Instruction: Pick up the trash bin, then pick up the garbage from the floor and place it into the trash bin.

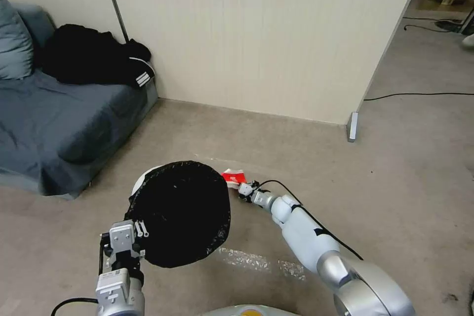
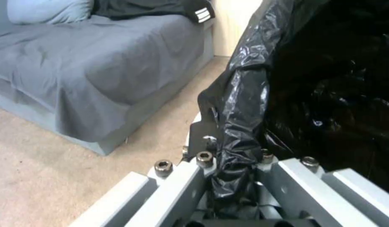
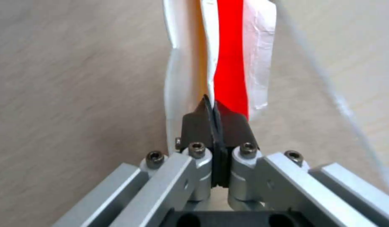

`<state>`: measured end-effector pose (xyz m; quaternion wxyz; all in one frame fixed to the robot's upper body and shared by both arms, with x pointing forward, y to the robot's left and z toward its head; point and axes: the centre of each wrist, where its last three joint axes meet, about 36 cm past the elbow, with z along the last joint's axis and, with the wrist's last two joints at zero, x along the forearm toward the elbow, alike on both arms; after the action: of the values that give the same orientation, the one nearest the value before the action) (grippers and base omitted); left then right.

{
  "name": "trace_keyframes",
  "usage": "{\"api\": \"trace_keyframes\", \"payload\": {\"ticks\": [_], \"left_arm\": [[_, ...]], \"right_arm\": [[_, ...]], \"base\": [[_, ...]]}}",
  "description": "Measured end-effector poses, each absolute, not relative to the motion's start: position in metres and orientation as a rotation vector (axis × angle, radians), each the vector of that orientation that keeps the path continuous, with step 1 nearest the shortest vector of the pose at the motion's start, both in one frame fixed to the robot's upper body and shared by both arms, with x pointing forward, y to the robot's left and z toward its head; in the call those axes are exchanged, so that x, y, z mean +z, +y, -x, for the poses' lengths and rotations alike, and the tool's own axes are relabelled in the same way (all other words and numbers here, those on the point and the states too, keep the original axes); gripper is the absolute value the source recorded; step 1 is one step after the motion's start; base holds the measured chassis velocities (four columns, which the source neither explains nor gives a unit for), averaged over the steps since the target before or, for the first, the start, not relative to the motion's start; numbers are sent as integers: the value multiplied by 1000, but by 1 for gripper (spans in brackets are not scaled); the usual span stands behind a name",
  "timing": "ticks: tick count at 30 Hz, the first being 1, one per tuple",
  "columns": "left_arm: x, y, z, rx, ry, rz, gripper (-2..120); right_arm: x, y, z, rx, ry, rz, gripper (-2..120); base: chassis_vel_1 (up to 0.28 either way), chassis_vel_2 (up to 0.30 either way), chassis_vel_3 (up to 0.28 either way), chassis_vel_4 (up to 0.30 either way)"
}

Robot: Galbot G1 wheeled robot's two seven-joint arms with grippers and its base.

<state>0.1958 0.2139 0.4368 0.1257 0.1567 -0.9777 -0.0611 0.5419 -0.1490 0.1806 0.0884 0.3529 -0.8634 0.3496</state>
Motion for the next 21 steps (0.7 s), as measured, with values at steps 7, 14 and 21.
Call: {"api": "trace_keyframes", "payload": {"ticks": [7,14,21], "left_arm": [[433,219,-204,-176,-2843,-450,1],[430,219,-210,-175,-2842,-436,1],[424,219,-216,-162,-2835,-420,1]], "right_arm": [[217,-171,-529,911,-2832,-938,0],[284,-181,-504,804,-3064,-895,0],[365,-184,-461,439,-3298,-1081,0]], "base": [[0,0,0,0],[0,0,0,0],[0,0,0,0]]}}
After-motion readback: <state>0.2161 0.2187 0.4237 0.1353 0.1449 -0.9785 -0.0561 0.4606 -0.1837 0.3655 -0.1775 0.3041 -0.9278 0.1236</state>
